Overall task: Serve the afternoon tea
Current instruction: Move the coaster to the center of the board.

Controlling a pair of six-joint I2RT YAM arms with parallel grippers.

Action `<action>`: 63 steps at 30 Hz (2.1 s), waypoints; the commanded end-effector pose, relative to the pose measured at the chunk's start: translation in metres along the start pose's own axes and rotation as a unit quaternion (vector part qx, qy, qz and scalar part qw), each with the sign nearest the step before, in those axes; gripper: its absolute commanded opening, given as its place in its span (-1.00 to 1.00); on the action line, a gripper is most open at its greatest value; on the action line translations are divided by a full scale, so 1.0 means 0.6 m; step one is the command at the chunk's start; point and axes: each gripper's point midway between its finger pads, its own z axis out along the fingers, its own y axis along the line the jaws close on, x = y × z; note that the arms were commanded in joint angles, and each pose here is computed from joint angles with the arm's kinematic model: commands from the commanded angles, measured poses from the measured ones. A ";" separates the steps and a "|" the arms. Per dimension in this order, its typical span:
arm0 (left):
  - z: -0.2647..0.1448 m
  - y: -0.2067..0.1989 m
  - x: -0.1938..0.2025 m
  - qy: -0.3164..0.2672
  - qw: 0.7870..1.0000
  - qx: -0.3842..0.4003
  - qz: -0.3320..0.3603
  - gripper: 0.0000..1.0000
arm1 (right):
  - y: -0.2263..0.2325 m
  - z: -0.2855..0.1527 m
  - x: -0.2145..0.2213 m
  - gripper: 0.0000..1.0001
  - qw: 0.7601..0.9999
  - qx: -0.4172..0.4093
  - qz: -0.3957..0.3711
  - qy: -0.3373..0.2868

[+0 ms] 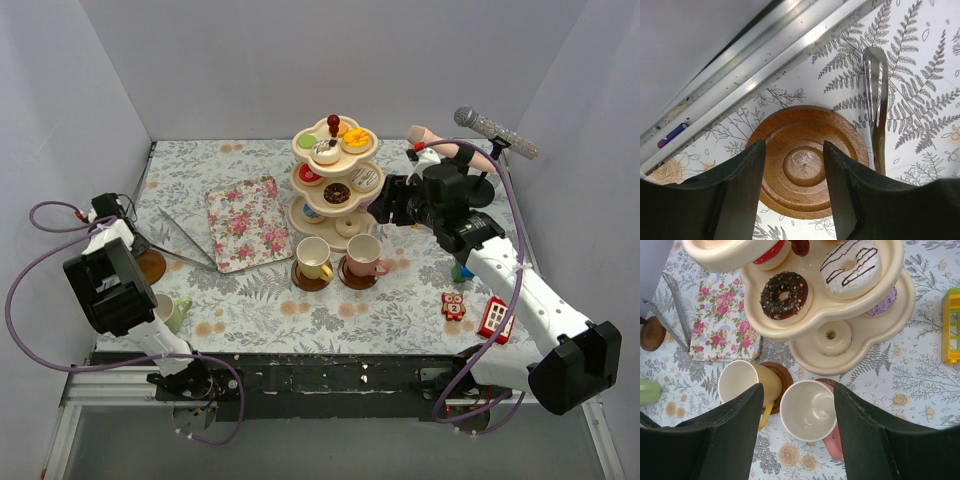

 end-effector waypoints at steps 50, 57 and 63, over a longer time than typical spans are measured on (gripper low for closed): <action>-0.012 0.004 0.122 0.050 0.997 0.054 -0.018 -0.53 | 0.008 -0.030 0.019 0.29 0.999 -0.041 0.012 -0.021; -0.040 -0.031 0.150 0.071 0.991 0.106 -0.029 -0.54 | 0.008 -0.040 0.014 0.29 0.999 -0.038 0.007 -0.029; -0.071 -0.056 0.143 0.051 0.990 0.130 -0.013 -0.50 | 0.005 -0.044 0.016 0.29 0.999 -0.036 0.009 -0.032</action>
